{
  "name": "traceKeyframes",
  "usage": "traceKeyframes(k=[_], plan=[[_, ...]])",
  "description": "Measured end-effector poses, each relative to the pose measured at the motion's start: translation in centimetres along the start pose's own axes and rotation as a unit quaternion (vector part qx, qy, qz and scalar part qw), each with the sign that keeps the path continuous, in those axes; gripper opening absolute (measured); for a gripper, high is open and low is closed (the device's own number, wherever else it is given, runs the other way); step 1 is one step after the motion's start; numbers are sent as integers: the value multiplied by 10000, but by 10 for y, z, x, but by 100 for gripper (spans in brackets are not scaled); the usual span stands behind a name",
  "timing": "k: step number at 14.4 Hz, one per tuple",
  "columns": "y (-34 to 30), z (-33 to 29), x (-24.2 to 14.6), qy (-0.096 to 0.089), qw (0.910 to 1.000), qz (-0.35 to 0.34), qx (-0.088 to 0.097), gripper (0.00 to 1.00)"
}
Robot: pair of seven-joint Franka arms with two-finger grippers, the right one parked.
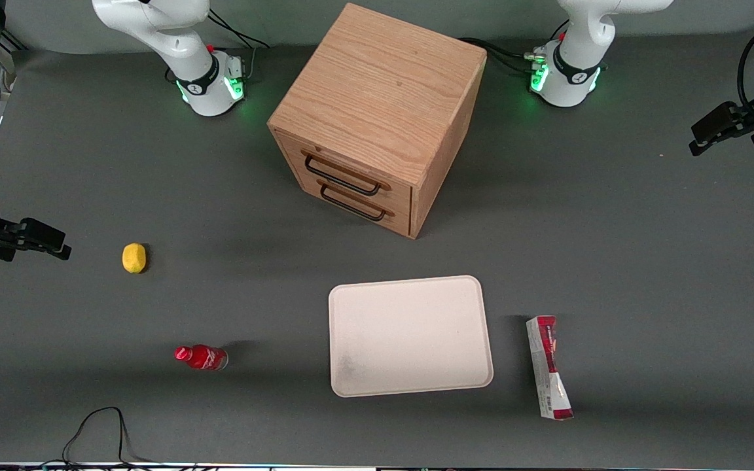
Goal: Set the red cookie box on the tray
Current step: 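Move the open left gripper down over the red-and-white cookie box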
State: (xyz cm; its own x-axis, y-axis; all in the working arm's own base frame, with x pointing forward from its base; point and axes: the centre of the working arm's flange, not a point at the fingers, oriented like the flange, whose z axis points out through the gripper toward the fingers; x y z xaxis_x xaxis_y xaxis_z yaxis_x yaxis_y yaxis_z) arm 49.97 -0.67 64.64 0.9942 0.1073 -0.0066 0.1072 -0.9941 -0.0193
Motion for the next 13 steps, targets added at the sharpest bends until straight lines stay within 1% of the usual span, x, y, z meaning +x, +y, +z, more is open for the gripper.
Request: traceKeyframes(k=[5,7,9,10,13], plan=[[2,5,2,-49,9997,221,24,100],[6,19,14,-94,9989,465,39,100],[17,39,37,-119,9982,584,60,100],[27,50,52,-163,9977,650,75,100],[72,91,111,-261,9957,883,128,100]])
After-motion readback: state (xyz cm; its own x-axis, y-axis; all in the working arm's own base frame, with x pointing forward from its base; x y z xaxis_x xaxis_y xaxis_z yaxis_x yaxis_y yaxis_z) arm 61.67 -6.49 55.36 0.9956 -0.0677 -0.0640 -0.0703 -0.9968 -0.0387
